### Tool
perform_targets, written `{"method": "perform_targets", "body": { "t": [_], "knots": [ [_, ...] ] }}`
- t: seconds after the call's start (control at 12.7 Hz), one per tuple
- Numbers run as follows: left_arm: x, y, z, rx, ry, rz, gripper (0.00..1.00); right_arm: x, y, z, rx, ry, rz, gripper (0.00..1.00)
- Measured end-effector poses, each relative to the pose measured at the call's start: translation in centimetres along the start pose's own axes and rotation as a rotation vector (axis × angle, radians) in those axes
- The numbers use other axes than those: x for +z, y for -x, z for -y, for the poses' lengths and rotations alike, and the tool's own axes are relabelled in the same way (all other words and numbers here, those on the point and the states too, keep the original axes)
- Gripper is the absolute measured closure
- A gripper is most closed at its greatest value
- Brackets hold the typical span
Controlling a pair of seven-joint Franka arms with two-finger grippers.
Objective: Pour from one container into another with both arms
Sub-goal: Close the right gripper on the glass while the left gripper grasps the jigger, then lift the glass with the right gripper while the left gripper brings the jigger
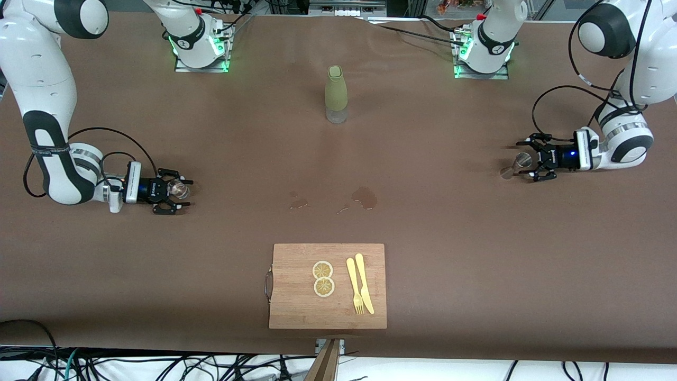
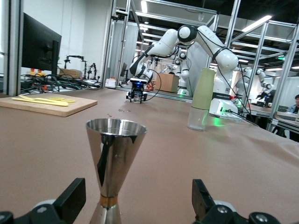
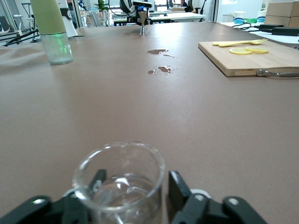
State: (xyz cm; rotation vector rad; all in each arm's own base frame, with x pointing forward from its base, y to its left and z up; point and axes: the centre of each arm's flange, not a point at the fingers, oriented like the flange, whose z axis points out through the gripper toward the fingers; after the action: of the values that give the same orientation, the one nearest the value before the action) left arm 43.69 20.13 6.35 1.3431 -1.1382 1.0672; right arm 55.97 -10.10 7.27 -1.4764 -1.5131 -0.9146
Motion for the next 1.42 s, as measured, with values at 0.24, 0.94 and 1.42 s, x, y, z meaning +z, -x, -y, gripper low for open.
{"method": "perform_targets", "body": {
  "t": [0.24,0.94,1.42],
  "knots": [
    [0.4,-0.1,1.1,0.018,0.018,0.000,0.00,0.1,0.0,0.0,0.000,0.001,-0.002,0.54],
    [0.1,-0.2,1.4,0.025,0.018,0.002,0.19,1.9,-1.5,-1.0,0.033,0.019,-0.054,0.65],
    [0.2,0.6,1.2,0.013,0.019,0.000,0.33,0.3,-11.9,-5.2,0.041,0.062,-0.026,0.65]
  ]
}}
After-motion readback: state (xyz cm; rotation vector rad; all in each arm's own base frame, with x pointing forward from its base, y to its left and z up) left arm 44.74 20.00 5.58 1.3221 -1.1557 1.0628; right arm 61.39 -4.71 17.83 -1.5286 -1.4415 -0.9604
